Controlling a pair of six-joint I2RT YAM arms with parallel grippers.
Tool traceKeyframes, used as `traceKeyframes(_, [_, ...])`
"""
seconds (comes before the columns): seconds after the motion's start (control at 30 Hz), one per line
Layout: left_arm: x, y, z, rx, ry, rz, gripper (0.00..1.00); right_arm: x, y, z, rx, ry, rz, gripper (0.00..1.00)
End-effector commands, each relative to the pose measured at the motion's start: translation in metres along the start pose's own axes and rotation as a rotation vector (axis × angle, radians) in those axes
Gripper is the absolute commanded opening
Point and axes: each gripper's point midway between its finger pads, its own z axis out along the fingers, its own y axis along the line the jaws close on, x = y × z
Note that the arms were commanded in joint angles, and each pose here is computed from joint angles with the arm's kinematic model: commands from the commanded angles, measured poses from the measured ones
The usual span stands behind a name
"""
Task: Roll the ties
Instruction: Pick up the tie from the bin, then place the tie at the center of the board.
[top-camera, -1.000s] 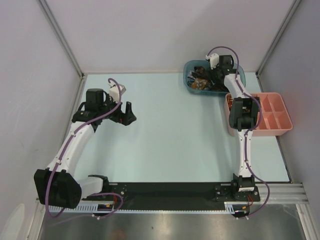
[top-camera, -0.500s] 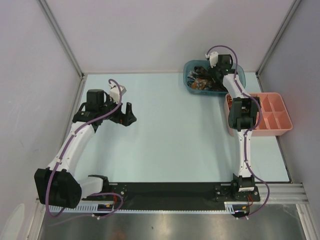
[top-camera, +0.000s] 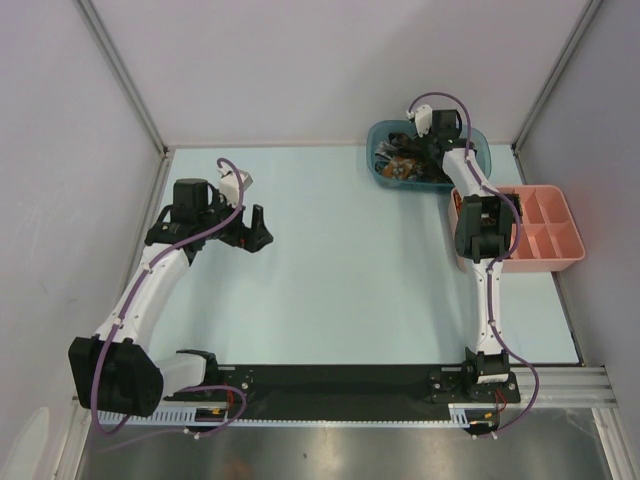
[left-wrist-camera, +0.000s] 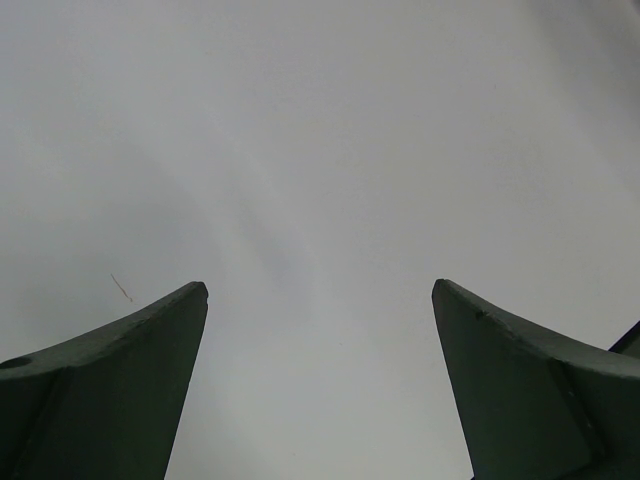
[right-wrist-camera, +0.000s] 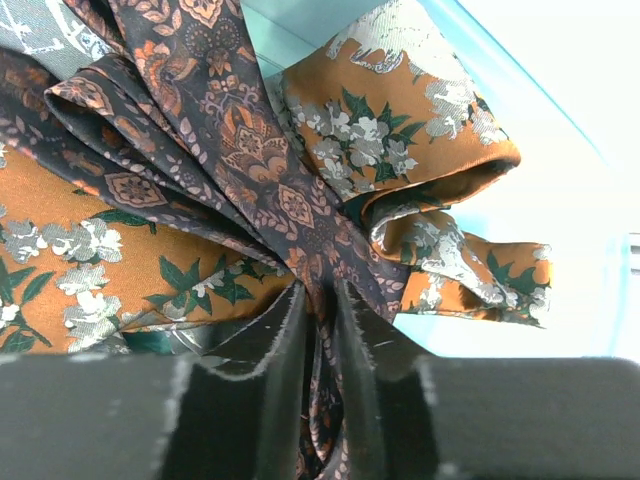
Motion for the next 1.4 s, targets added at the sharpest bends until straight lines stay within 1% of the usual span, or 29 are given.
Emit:
traceKeyframes(0.0, [-0.012,-0.003,-0.006,0.005,-0.042,0.011,1.00,0.002,0.000,0.004,0.013,0.003,-0.012,0.21])
traceKeyframes(0.03, [-0.013,-0.003,-0.007,0.005,-0.044,0.016,0.99,0.002,0.000,0.004,0.011,0.005,-0.013,0.19])
traceKeyframes(0.13, [-0.014,-0.003,-0.009,0.000,-0.048,0.018,1.00,0.001,0.002,0.001,0.002,0.009,-0.017,0.00])
traceKeyframes(0.27, [-0.017,-0.004,-0.012,-0.002,-0.057,0.028,1.00,-0.010,-0.001,-0.011,0.003,-0.017,-0.005,0.00])
traceKeyframes(0.3, [-0.017,-0.004,-0.013,-0.005,-0.057,0.025,0.99,-0.027,-0.010,-0.023,0.023,-0.062,0.008,0.00])
traceKeyframes(0.37, [-0.020,-0.005,-0.015,-0.008,-0.064,0.031,1.00,-0.041,-0.013,-0.035,0.030,-0.099,0.018,0.00])
traceKeyframes(0.47, [-0.023,-0.005,-0.016,-0.010,-0.070,0.027,0.99,-0.081,-0.025,-0.068,0.057,-0.194,0.032,0.00])
traceKeyframes(0.5, [-0.026,-0.004,-0.017,-0.015,-0.075,0.029,0.99,-0.098,-0.032,-0.086,0.070,-0.234,0.038,0.00])
traceKeyframes(0.6, [-0.033,-0.002,-0.019,-0.030,-0.089,0.024,1.00,-0.129,-0.036,-0.117,0.074,-0.313,0.062,0.00])
traceKeyframes(0.63, [-0.034,-0.001,-0.020,-0.035,-0.091,0.025,0.99,-0.146,-0.043,-0.139,0.084,-0.356,0.069,0.00])
traceKeyframes(0.73, [-0.044,0.001,-0.025,-0.050,-0.114,0.019,0.99,-0.174,-0.039,-0.175,0.077,-0.423,0.075,0.00])
traceKeyframes(0.77, [-0.045,0.004,-0.028,-0.059,-0.117,0.011,0.99,-0.189,-0.037,-0.200,0.050,-0.468,0.073,0.00])
traceKeyframes(0.83, [-0.052,0.004,-0.033,-0.055,-0.135,0.005,1.00,-0.209,-0.029,-0.229,0.028,-0.521,0.072,0.00])
traceKeyframes(0.9, [-0.059,0.007,-0.040,-0.051,-0.154,-0.012,1.00,-0.230,-0.017,-0.272,-0.017,-0.587,0.076,0.00])
traceKeyframes(0.93, [-0.061,0.011,-0.044,-0.056,-0.166,-0.022,1.00,-0.235,-0.012,-0.285,-0.035,-0.601,0.076,0.00])
traceKeyframes(0.97, [-0.064,0.007,-0.047,-0.022,-0.176,-0.025,1.00,-0.242,-0.007,-0.311,-0.060,-0.631,0.077,0.00])
traceKeyframes(1.07, [-0.069,0.012,-0.058,-0.020,-0.206,-0.040,1.00,-0.250,0.023,-0.347,-0.137,-0.663,0.080,0.00])
traceKeyframes(1.1, [-0.070,0.012,-0.060,-0.022,-0.209,-0.034,0.99,-0.254,0.025,-0.370,-0.150,-0.692,0.096,0.00])
traceKeyframes(1.17, [-0.070,0.011,-0.066,-0.024,-0.222,-0.025,0.99,-0.256,0.048,-0.391,-0.216,-0.710,0.107,0.00])
traceKeyframes(1.2, [-0.070,0.010,-0.068,-0.023,-0.225,-0.019,1.00,-0.259,0.053,-0.411,-0.250,-0.737,0.133,0.00])
traceKeyframes(1.23, [-0.071,0.009,-0.071,-0.026,-0.234,-0.010,0.99,-0.262,0.069,-0.424,-0.295,-0.751,0.127,0.00])
traceKeyframes(1.3, [-0.071,0.007,-0.074,-0.024,-0.239,-0.003,0.99,-0.268,0.084,-0.447,-0.344,-0.788,0.133,0.00])
traceKeyframes(1.33, [-0.071,0.007,-0.074,-0.022,-0.240,-0.005,0.99,-0.269,0.093,-0.453,-0.389,-0.790,0.169,0.00])
traceKeyframes(1.37, [-0.070,0.006,-0.075,-0.020,-0.237,-0.005,0.99,-0.267,0.110,-0.457,-0.467,-0.784,0.170,0.00])
